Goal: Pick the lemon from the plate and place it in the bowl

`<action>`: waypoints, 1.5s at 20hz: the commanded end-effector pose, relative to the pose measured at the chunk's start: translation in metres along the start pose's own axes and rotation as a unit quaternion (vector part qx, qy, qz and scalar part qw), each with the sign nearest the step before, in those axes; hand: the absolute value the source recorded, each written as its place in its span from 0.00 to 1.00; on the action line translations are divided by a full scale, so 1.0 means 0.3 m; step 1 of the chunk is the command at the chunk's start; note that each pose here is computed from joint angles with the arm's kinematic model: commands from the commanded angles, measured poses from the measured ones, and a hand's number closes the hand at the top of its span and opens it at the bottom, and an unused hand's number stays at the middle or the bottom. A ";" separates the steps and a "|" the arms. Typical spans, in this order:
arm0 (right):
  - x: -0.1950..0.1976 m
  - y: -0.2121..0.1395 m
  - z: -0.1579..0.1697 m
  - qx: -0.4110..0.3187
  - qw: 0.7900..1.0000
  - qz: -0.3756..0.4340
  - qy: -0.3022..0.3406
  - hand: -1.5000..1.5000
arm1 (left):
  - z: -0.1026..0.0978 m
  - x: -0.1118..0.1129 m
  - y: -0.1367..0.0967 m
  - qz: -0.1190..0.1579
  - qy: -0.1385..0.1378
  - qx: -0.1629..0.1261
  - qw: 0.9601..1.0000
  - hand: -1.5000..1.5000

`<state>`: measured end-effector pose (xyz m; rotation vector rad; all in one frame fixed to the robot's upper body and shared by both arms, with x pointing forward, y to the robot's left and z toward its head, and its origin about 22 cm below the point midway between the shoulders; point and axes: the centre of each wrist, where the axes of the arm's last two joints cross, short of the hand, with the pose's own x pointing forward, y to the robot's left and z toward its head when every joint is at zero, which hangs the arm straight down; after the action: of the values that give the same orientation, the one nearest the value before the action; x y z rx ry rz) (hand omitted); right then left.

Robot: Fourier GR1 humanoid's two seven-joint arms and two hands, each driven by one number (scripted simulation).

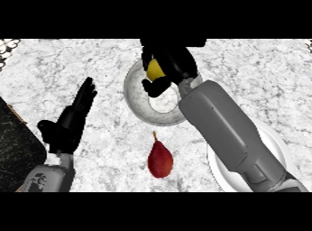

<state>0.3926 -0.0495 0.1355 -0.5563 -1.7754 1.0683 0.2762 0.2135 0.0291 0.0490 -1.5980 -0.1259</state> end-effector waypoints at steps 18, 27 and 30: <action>-0.188 -0.100 -0.029 -0.037 0.960 -0.272 -0.060 0.00 | 0.031 -0.038 -0.007 -0.006 0.005 0.010 1.000 0.50; -0.404 -0.221 0.077 -0.020 0.929 -0.368 -0.027 0.00 | 0.006 0.021 0.033 -0.003 -0.005 0.006 1.000 0.50; -0.451 -0.216 0.114 0.002 0.926 -0.376 -0.041 0.00 | 0.014 0.020 -0.013 -0.003 0.001 0.013 1.000 0.50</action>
<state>0.4289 -0.1736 0.1277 0.1255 -1.8270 0.5623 0.2743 0.2135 0.0329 0.0684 -1.5952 -0.1104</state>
